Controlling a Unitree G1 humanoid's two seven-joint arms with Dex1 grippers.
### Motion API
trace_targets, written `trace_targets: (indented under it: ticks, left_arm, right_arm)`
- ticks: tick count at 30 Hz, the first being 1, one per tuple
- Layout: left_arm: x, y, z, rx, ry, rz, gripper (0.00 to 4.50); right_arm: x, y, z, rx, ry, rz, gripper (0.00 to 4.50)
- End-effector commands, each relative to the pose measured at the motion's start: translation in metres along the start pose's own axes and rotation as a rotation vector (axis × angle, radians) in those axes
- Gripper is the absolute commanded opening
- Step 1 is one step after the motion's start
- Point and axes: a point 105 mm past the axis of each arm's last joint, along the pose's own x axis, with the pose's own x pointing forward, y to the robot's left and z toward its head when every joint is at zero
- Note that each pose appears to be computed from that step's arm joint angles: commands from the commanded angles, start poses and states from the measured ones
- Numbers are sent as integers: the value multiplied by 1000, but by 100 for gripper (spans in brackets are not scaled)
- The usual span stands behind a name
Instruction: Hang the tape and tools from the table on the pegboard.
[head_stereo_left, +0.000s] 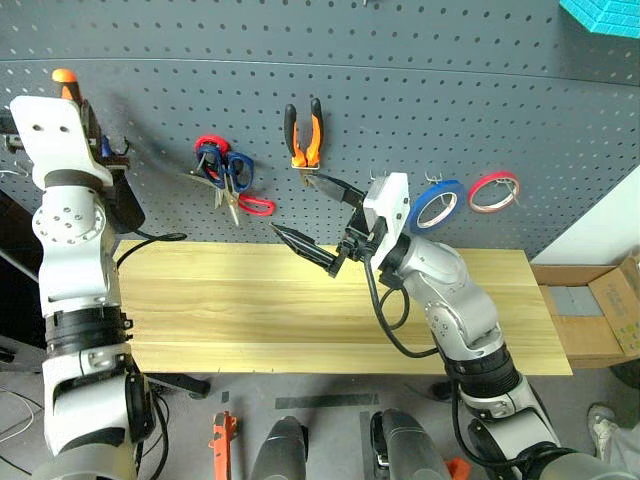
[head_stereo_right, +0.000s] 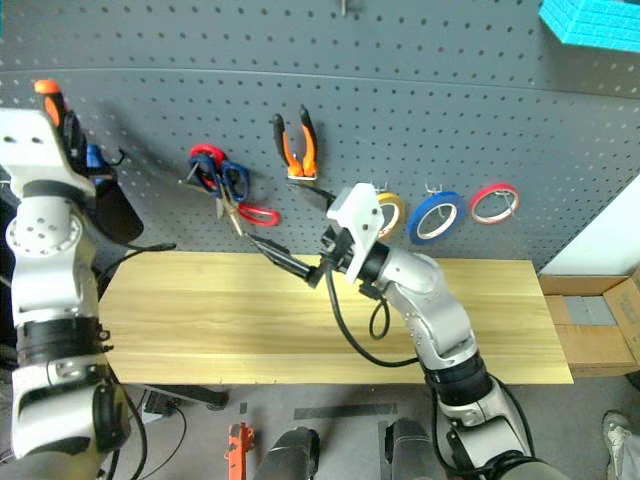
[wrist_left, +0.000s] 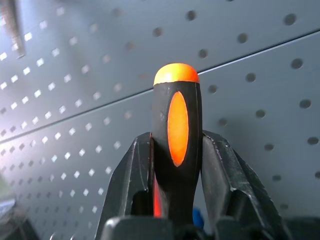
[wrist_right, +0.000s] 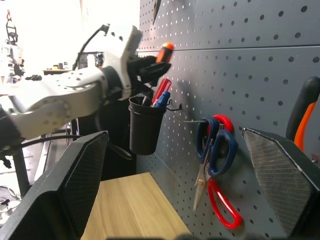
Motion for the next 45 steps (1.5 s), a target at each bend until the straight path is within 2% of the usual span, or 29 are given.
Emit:
trace_targets:
  ticks: [1,4,6,7,14,15,23,27,30,33,40,45]
  left_arm:
    - [-5,21,14,-67,-12,92,94]
    - [-10,25,7,-113,30,120,94]
    - [-10,23,4,-132,54,105,166]
    - [-9,22,4,-132,58,99,182]
    - [-2,15,7,-148,59,68,430]
    - [-2,14,6,-154,62,66,447]
    - [-3,14,3,-186,90,69,447]
    - [-3,8,17,-202,54,42,447]
    - [-6,-6,37,-205,-14,-27,447]
    - [-19,-33,46,-212,-51,-140,447]
    - [-61,-87,45,-275,-10,-330,447]
    - [-101,-132,18,-361,192,-462,447]
  right_arm:
    - [-2,-3,9,-18,-35,-10,450]
    - [-3,-4,8,-18,-31,-14,450]
    - [-3,-4,7,-18,-29,-15,450]
    - [-4,-4,7,-18,-28,-15,450]
    - [-5,-6,6,-24,-22,-24,450]
    - [-6,-7,7,-26,-22,-29,450]
    - [-9,-10,6,-46,-15,-51,450]
    - [-12,-13,8,-70,-11,-52,450]
    - [-17,-14,10,-95,-3,-45,450]
    - [-23,-17,12,-106,5,-68,450]
    - [-44,-24,10,-111,59,-167,450]
    - [-71,-31,-5,-120,158,-287,450]
